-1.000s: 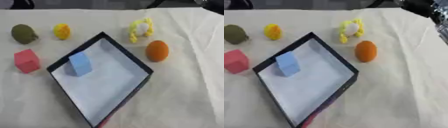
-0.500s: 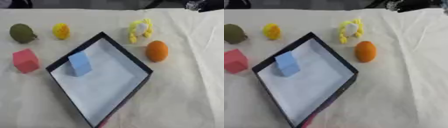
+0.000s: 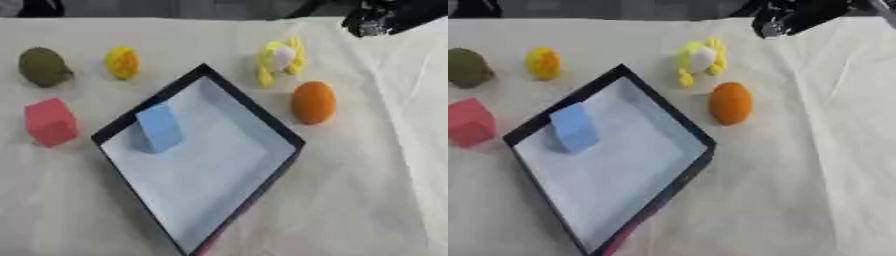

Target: Pick up objects on the table and place them in the box.

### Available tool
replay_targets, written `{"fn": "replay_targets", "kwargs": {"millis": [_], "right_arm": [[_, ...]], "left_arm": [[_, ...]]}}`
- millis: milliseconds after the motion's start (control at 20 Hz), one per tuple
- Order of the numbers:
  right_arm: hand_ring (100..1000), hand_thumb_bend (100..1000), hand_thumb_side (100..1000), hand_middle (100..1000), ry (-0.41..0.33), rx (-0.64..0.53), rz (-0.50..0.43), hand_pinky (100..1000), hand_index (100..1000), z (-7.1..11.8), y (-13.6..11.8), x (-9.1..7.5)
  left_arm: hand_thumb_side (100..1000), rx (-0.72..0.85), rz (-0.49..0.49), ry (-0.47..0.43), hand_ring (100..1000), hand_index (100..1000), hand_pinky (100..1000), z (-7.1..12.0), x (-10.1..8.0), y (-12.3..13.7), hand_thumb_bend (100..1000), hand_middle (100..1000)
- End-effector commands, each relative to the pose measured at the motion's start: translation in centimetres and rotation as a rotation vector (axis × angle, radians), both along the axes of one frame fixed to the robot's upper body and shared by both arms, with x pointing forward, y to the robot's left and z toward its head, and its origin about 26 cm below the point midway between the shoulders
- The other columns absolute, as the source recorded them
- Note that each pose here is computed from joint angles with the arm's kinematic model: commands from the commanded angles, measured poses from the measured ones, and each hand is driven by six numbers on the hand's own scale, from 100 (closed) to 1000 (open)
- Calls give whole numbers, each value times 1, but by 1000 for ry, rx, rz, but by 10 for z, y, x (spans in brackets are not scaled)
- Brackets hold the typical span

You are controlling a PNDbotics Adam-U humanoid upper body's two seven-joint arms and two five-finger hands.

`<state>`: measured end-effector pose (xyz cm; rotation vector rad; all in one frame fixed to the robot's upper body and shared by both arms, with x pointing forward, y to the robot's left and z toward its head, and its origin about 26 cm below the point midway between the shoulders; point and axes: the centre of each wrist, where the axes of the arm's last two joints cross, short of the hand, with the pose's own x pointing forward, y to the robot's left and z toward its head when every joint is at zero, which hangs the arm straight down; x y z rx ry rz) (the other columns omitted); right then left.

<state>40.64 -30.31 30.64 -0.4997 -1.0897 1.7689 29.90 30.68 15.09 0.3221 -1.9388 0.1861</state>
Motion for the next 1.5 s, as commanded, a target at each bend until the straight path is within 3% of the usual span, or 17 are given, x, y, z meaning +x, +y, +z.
{"fn": "replay_targets", "kwargs": {"millis": [50,500,800,1100,1500], "right_arm": [[848,100,828,828,-14,-31,2,884,898,6,-2,1],[840,109,656,819,6,-17,-62,870,892,-12,14,2],[844,186,541,818,-16,-6,-124,870,890,-26,23,0],[854,330,411,823,1,-26,-152,874,898,-41,27,2],[853,373,391,822,38,-36,-168,875,901,-56,27,8]], "left_arm": [[855,32,-2,-10,763,841,917,5,-1,2,202,793],[856,36,-8,-16,764,841,917,7,0,2,199,794],[856,38,-12,-17,765,841,917,7,0,1,198,794],[859,36,-16,-16,765,840,918,7,0,0,195,794],[862,33,-21,-17,766,839,918,7,0,-1,192,795]]}}
